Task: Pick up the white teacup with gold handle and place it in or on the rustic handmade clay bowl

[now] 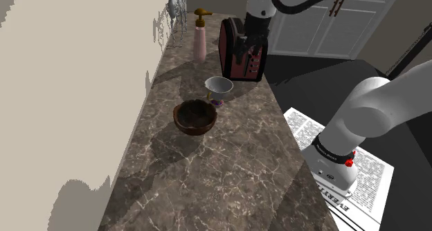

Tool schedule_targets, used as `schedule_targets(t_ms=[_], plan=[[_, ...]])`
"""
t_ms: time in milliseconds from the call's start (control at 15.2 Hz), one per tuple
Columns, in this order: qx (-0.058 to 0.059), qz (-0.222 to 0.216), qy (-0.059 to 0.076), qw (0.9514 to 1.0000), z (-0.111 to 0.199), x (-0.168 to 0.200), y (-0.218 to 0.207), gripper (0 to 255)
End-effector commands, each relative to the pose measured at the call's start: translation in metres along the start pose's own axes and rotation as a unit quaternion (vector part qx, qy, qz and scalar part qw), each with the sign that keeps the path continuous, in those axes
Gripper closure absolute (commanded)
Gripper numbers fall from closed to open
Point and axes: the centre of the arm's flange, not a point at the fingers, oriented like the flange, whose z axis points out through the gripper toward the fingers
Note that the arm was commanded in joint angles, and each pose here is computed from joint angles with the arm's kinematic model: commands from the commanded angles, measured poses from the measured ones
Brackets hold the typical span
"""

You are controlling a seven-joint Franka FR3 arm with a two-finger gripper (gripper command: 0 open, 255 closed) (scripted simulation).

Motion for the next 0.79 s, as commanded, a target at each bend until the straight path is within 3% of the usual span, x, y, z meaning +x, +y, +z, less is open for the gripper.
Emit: schedule_targets(t_ms=[0,726], plan=[[-0.002,0.0,0.001,1.0,0.017,0.009,-0.024,0],[-0.015,-0.001,0.003,0.9999,0.088,0.046,-0.138,0]])
